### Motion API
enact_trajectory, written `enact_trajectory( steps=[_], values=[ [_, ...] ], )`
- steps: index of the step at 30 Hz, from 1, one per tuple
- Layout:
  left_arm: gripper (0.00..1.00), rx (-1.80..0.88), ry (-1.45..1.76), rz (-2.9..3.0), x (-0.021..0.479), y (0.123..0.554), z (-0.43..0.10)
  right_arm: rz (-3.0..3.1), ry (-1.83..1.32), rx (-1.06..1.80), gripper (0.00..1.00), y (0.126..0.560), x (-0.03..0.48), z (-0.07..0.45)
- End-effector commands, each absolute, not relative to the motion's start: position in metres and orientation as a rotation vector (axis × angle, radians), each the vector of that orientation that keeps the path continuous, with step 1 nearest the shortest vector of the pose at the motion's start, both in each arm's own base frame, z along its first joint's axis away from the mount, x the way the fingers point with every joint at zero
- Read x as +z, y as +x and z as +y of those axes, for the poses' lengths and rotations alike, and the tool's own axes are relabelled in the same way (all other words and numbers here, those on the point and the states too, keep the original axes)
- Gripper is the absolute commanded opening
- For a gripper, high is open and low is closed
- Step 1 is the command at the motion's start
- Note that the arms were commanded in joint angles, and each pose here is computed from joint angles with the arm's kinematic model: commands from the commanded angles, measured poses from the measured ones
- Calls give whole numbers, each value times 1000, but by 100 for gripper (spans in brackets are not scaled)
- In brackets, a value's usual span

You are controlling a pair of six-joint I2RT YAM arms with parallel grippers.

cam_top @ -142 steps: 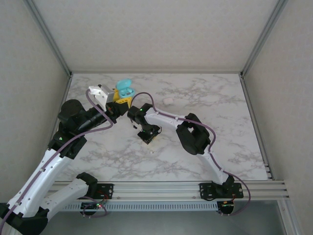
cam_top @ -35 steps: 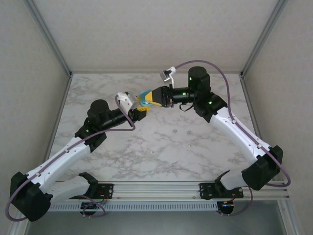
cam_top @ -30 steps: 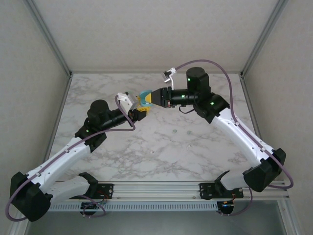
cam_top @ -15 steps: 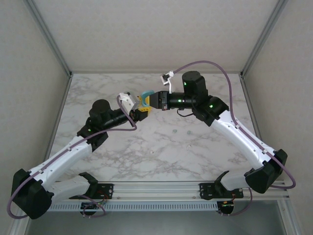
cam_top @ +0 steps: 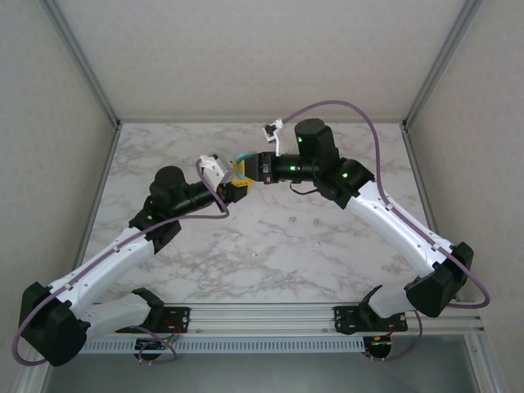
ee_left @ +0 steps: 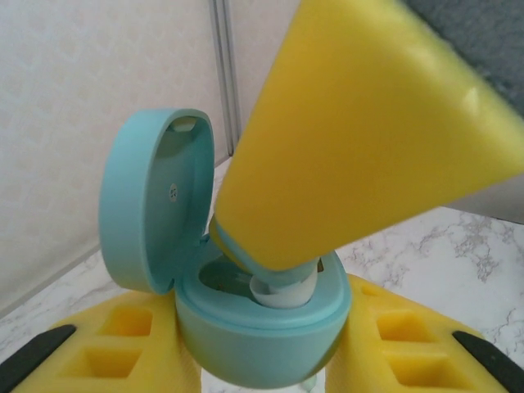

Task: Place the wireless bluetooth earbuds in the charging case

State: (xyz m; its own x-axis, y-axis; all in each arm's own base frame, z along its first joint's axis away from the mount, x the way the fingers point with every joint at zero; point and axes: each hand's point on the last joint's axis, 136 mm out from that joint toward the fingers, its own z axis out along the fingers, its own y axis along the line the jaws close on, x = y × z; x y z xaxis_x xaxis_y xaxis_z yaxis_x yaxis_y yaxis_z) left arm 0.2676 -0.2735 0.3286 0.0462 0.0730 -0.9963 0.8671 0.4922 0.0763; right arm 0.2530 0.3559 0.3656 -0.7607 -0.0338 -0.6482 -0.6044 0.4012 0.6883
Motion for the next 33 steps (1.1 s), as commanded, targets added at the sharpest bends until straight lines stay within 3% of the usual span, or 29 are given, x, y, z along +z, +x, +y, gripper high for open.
enact_trajectory(
  steps=[1,10,19,33],
  values=[
    [25,-774,887,1341,345,261,-277,2142,-560,1332,24,251,362,361],
    [25,-768,875,1328,347,262,-276,2254,-553,1191,27,254,343,359],
    [25,-760,868,1334,346,263,-274,2235,-546,1152,33,257,355,357],
    [24,-758,866,1353,340,265,-274,2191,-545,1156,35,254,377,352]
  ],
)
